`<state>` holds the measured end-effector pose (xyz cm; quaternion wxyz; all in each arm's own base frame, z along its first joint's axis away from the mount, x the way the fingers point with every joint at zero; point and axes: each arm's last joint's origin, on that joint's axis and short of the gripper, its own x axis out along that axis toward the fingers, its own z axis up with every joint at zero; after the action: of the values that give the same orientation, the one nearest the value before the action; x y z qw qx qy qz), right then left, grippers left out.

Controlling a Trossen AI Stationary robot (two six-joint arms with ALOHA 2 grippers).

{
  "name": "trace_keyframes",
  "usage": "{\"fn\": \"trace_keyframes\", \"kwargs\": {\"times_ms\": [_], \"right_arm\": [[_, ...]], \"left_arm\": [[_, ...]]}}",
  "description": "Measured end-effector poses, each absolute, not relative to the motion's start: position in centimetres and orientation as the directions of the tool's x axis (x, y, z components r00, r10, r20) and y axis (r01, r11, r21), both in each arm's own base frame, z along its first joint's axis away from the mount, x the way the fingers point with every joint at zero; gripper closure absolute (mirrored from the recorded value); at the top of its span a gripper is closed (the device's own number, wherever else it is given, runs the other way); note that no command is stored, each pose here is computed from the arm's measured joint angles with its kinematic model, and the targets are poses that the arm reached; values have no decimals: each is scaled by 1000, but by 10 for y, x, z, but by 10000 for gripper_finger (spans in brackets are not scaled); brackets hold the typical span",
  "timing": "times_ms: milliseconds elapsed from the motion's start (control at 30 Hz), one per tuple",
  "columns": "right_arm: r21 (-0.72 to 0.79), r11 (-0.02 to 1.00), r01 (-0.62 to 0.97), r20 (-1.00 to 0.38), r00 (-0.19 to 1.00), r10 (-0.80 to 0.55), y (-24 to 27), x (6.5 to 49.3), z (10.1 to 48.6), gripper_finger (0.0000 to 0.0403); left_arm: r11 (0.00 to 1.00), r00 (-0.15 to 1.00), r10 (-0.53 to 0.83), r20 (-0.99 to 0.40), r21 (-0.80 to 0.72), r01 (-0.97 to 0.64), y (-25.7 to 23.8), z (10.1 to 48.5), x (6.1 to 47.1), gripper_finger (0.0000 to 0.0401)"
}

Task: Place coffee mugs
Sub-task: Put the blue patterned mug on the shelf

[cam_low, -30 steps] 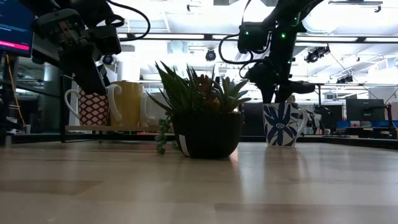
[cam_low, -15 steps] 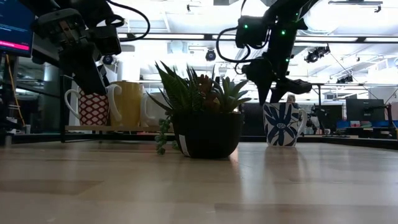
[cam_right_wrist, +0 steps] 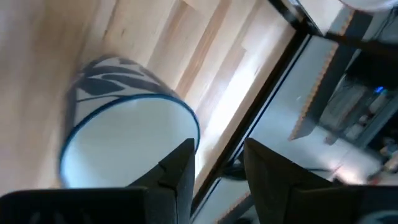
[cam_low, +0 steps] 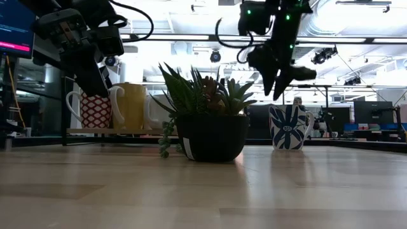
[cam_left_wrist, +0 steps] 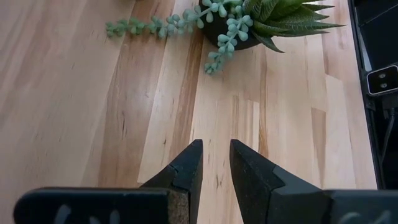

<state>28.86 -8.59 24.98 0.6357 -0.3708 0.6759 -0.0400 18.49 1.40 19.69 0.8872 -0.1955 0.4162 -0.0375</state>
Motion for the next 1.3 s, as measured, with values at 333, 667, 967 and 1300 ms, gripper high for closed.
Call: {"fn": "trace_keyframes", "kwargs": {"times_ms": [333,667,967,1300], "right_arm": [[-277,951,137,-959,29,-283,-83,275,303,284],[-183,883,433,-976,24,-214,-66,203,348,284],[-12,793,609,-924,296,-241,-47,145,339,284],[81,736,672,-898,369,-239,-43,132,266,284]], "left_arm": [[921,651,-230,-724,-378,-96,14,197,185,330],[921,651,-230,-724,-378,-96,14,197,185,330],[921,652,-229,-722,-378,-95,14,197,185,330],[872,653,-228,-722,-450,-193,14,197,185,330]]}}
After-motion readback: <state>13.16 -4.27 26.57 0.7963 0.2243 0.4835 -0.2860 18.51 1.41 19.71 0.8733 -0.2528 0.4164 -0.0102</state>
